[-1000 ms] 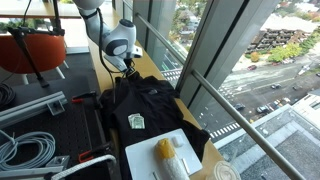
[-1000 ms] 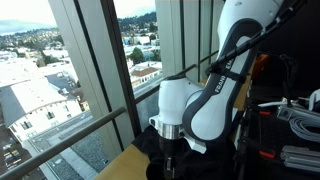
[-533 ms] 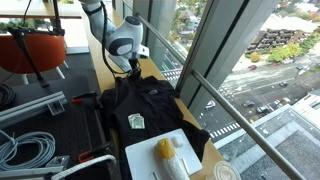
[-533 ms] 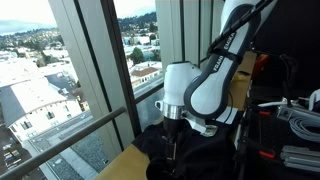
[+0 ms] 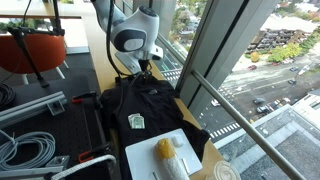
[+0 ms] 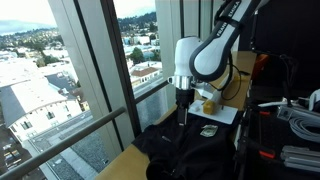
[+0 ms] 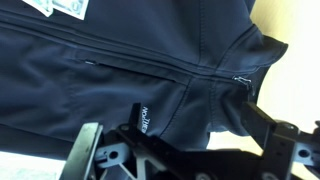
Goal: Close the zip of the jersey
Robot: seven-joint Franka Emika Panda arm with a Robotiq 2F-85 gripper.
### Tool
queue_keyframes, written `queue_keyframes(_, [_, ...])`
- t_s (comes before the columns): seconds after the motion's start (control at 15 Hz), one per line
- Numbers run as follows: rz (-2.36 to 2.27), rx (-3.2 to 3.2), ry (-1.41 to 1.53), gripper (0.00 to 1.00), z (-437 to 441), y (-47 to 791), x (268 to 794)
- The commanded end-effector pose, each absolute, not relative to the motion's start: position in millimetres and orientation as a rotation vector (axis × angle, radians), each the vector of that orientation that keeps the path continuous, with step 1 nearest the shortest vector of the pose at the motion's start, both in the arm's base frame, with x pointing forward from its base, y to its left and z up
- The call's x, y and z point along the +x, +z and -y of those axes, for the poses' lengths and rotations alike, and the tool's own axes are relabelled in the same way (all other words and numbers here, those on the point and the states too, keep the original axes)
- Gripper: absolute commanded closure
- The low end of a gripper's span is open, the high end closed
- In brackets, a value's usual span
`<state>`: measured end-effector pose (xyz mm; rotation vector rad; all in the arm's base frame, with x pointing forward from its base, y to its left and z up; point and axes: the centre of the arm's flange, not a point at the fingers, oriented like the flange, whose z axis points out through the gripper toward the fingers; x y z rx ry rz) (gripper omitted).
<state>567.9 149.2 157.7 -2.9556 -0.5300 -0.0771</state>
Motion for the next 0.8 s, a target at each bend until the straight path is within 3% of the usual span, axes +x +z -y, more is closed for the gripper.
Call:
queue_keyframes(0.0, [0.554,-2.949,0.022,0.0,-113,201,563])
queue_keyframes(0.73, [0.498,-3.047,0.074,0.0,-62,256,544])
